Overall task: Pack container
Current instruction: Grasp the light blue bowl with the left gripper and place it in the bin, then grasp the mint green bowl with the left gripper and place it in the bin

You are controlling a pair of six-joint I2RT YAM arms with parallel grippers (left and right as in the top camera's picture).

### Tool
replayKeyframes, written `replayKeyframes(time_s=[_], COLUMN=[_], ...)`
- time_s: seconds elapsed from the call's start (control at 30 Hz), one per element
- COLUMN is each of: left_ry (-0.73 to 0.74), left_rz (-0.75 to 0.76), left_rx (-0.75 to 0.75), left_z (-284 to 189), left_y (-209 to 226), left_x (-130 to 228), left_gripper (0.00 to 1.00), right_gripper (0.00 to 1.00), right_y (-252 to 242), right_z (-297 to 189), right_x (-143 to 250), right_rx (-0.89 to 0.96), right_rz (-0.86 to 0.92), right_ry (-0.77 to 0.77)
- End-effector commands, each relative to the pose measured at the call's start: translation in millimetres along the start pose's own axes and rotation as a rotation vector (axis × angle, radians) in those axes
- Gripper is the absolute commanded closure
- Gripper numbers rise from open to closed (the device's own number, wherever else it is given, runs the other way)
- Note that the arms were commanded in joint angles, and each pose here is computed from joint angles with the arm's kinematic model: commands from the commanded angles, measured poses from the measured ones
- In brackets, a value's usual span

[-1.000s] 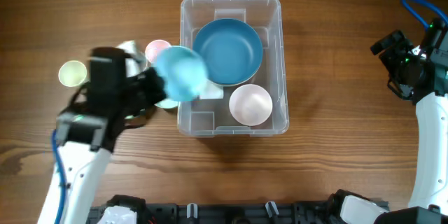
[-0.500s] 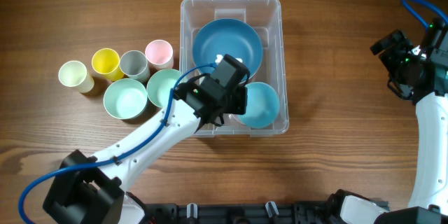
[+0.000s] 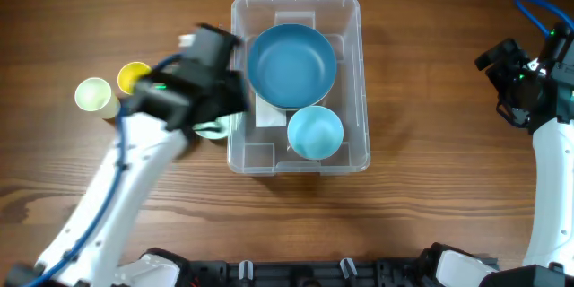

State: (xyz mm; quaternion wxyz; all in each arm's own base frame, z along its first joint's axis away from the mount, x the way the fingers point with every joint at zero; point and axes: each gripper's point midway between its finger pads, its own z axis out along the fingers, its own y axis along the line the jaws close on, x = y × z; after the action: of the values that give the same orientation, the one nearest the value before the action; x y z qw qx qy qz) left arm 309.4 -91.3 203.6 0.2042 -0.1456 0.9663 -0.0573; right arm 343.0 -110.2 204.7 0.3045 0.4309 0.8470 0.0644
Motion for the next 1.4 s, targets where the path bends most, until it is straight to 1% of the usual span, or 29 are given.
replayKeyframes(time_s=[0.0,0.07,0.1,0.2,0.27,0.3,0.4,0.53,0.67,0.7,0.73,0.8,0.83,0.9,1.03,1.13,1.23,1.33,1.37], left_ry=[0.035,0.095,0.130,0.163,0.161,0.160,0.175,0.176,0.235,0.249,0.256,0.269,0.274,0.275,0.244,0.193,0.090,-0.026,-0.059], left_rz=[-0.310,-0.446,-0.534,-0.665,-0.711,-0.716,-0.659,-0.594,-0.600,-0.602,-0.603,-0.604,-0.605,-0.598,-0.594,-0.587,-0.563,-0.423,-0.365], left_rx=[-0.222,-0.288,-0.285,-0.228,-0.212,-0.206,-0.154,-0.147,-0.165,-0.168,-0.170,-0.174,-0.174,-0.174,-0.166,-0.167,-0.140,0.041,0.108], left_z=[2.6,13.7,25.1,52.1,73.2,80.0,104.4,122.9,139.3,144.1,146.3,150.4,150.5,146.0,122.3,87.7,38.2,1.5,-10.0], left_y=[101.8,146.7,167.0,190.1,201.7,203.1,196.9,195.7,198.6,199.4,199.8,200.6,200.5,199.9,195.5,191.7,181.5,134.6,112.1], left_x=[-9.5,2.3,11.9,27.1,38.6,41.8,49.6,45.0,54.5,56.8,57.8,60.3,61.4,62.1,56.4,48.1,31.2,2.9,-5.6], left_gripper=[0.32,0.27,0.26,0.25,0.25,0.25,0.27,0.29,0.49,0.56,0.60,0.76,0.86,0.96,0.96,0.96,0.96,0.96,0.96], right_gripper=[0.00,0.00,0.00,0.00,0.00,0.00,0.00,0.00,0.00,0.00,0.00,0.00,0.00,0.00,0.00,0.00,0.00,0.00,0.00], right_y=[0.1,0.1,0.1,0.1,0.1,0.1,0.1,0.1,0.1,0.1,0.1,0.1,0.1,0.1,0.1,0.1,0.1,0.1,0.1], right_z=[0.4,0.4,0.4,0.4,0.4,0.4,0.4,0.4,0.4,0.4,0.4,0.4,0.4,0.4,0.4,0.4,0.4,0.4,0.4], right_x=[-2.3,-2.3,-2.3,-2.3,-2.3,-2.3,-2.3,-2.3,-2.3,-2.3,-2.3,-2.3,-2.3,-2.3,-2.3,-2.3,-2.3,-2.3,-2.3], right_rx=[0.006,0.006,0.006,0.006,0.006,0.006,0.006,0.006,0.006,0.006,0.006,0.006,0.006,0.006,0.006,0.006,0.006,0.006,0.006], right_rz=[0.006,0.006,0.006,0.006,0.006,0.006,0.006,0.006,0.006,0.006,0.006,0.006,0.006,0.006,0.006,0.006,0.006,0.006,0.006], right_ry=[-0.008,-0.008,-0.008,-0.008,-0.008,-0.008,-0.008,-0.008,-0.008,-0.008,-0.008,-0.008,-0.008,-0.008,-0.008,-0.008,-0.008,-0.008,-0.008])
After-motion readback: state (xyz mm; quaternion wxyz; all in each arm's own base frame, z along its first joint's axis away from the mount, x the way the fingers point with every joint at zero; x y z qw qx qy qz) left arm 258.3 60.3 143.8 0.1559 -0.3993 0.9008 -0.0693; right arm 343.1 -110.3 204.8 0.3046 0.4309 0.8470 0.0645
